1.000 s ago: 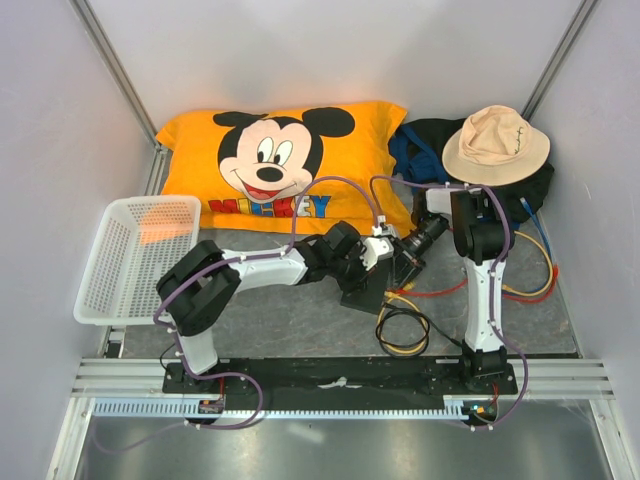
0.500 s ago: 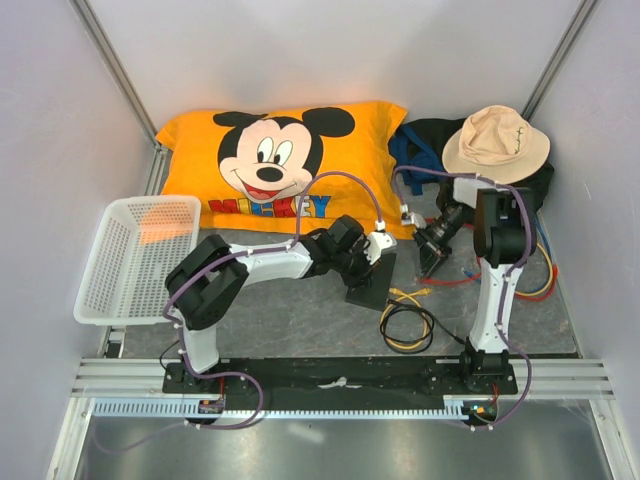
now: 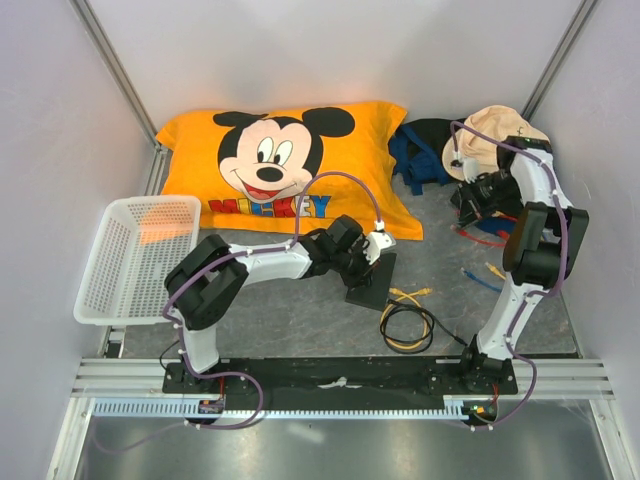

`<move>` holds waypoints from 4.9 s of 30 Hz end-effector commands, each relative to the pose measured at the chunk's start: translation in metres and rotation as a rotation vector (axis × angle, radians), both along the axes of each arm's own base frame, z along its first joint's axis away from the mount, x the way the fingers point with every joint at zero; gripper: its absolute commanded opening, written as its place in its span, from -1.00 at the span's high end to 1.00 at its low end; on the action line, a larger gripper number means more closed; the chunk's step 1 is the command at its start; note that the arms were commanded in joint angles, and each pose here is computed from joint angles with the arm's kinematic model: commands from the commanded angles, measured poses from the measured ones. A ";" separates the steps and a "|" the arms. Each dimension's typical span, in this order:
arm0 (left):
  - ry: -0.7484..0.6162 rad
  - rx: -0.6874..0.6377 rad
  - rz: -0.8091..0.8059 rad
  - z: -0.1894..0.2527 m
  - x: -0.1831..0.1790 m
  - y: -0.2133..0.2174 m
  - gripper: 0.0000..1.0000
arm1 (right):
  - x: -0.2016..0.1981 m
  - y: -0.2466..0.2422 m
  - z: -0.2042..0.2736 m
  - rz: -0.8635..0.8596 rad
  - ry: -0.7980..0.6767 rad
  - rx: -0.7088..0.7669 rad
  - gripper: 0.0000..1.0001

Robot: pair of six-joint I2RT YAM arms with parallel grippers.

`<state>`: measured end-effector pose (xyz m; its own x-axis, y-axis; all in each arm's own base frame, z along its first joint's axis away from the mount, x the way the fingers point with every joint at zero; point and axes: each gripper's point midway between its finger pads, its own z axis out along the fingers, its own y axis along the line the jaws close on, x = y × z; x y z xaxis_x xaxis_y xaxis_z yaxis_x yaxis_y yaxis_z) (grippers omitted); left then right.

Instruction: Pull the plug from the switch port

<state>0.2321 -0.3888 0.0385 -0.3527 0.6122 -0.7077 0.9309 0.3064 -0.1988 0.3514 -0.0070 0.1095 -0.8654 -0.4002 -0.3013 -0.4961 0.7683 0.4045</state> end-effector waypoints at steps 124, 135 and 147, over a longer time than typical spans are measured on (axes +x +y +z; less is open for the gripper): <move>0.024 0.313 -0.010 -0.073 -0.024 0.067 0.97 | -0.126 0.155 -0.129 0.045 0.589 0.302 0.10; 0.029 0.312 -0.018 -0.074 -0.026 0.066 0.96 | -0.145 0.152 -0.113 0.083 0.718 0.455 -0.06; 0.029 0.313 -0.019 -0.074 -0.026 0.066 0.97 | -0.141 0.138 -0.126 0.053 0.679 0.323 0.03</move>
<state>0.2305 -0.3879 0.0391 -0.2897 0.6213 -0.7280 0.9482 0.2897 -0.1301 0.2260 0.1550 0.0209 -0.9181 -0.3894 0.0741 -0.0954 0.3985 0.9122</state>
